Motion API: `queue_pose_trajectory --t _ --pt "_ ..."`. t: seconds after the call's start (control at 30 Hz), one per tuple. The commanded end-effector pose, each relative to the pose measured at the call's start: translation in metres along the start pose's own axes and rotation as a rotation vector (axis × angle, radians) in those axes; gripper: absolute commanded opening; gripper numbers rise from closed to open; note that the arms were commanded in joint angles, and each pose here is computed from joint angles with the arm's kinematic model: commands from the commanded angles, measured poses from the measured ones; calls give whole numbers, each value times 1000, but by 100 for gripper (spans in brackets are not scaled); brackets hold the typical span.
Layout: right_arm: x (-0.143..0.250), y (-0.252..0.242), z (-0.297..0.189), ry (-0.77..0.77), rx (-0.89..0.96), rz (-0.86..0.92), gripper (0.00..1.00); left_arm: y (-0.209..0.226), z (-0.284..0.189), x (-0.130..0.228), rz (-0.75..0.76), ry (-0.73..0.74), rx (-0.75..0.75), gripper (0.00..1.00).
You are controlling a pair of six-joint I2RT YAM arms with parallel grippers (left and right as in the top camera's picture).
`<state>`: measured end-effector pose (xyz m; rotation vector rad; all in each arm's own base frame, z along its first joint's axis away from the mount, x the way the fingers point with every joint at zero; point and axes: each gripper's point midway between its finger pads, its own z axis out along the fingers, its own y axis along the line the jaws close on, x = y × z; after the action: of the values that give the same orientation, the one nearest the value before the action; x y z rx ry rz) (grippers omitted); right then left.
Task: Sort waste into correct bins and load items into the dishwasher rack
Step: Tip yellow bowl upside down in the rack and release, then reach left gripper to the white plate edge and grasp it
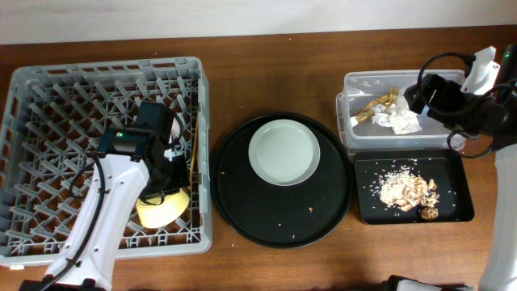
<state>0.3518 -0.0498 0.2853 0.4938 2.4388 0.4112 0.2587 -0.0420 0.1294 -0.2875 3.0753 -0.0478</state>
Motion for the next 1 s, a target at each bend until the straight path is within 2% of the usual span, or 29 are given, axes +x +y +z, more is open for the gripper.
queue_pose_trajectory --t 0.0,0.07,0.13,0.17,0.2,0.27,0.4,0.53,0.67,0.73,0.87,0.97 --pt "-5 1 -5 -21 6 -16 99 -13 -32 -14 39 -105 84 8" --pt "-5 1 -5 -20 6 -16 99 -31 -71 -26 75 -233 160 12" --pt "-5 1 -5 -20 6 -16 99 -58 -103 -31 141 -340 256 21" --pt "-5 1 -5 -21 6 -16 99 -84 -121 -32 212 -420 326 47" --pt "-5 1 -5 -21 6 -16 99 -106 -132 -32 274 -475 371 62" --pt "-5 1 -5 -21 6 -16 98 -161 -138 -29 407 -535 454 65" --pt "-5 1 -5 -21 6 -16 99 -238 -105 -36 534 -555 479 69" --pt "-5 1 -5 -21 6 -16 99 -308 -35 -36 628 -518 480 69" --pt "-5 1 -5 -21 6 -16 99 -358 35 -23 731 -493 486 56" --pt "-5 1 -5 -21 6 -16 99 -369 65 -16 772 -474 469 54" --pt "-5 1 -5 -21 6 -16 99 -360 119 -11 779 -426 348 47" --pt "-5 1 -5 -21 6 -16 99 -351 131 -10 776 -403 298 35"
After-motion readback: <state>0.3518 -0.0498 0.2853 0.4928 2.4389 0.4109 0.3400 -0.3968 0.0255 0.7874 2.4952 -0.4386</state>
